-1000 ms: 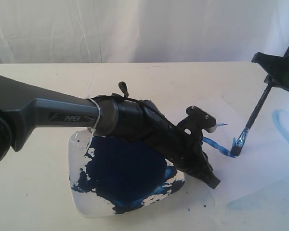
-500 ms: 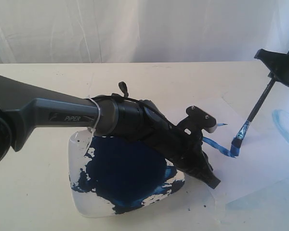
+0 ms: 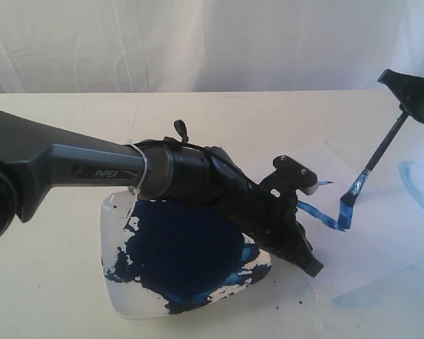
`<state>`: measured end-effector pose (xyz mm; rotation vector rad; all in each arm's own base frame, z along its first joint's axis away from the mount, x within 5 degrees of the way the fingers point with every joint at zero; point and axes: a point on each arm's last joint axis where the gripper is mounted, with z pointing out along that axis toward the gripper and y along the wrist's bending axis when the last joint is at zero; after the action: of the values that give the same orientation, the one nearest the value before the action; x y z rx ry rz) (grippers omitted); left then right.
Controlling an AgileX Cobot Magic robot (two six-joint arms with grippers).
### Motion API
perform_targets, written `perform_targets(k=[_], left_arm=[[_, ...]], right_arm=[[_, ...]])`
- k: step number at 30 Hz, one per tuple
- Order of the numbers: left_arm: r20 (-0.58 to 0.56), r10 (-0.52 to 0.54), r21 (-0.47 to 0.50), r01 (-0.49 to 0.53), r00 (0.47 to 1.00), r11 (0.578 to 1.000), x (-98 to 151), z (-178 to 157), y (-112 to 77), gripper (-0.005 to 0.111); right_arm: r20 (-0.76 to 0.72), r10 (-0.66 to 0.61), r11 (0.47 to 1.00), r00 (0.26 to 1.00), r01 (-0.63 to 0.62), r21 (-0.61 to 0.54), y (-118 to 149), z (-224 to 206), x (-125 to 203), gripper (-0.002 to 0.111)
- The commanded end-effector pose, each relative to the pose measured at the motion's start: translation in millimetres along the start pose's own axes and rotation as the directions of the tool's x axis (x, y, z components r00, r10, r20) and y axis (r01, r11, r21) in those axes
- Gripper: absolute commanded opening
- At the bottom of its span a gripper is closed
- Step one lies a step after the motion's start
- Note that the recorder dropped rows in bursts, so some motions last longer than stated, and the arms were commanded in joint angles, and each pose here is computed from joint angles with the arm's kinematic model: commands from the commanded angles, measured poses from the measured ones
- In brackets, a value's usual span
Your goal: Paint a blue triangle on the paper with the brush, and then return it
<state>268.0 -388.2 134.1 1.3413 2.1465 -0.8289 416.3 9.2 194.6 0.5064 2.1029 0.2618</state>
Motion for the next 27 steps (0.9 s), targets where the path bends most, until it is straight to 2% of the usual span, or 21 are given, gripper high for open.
perform_targets(k=[1,11,19,27], left_arm=[[0.004,-0.002,0.005,0.002,1.0,1.0,-2,-4,-0.7,0.0],[0.006,0.0,0.002,0.0,1.0,1.0,-2,-4,-0.4,0.0],[0.008,0.0,-0.002,0.0,1.0,1.0,-2,-4,-0.1,0.0],[0.015,0.0,-0.014,0.0,1.0,1.0,-3,-4,1.1,0.0]], right_arm=[[0.059,-0.001,1.0,0.998,0.001,0.01,-5,4,-4,0.0],[0.2,0.021,1.0,0.98,-0.022,0.0,-4,2,-17,0.0],[0.218,0.027,1.0,0.975,-0.026,-0.005,-3,0,-20,0.0],[0.23,0.038,0.998,0.972,-0.026,-0.058,12,-37,-43,0.0]])
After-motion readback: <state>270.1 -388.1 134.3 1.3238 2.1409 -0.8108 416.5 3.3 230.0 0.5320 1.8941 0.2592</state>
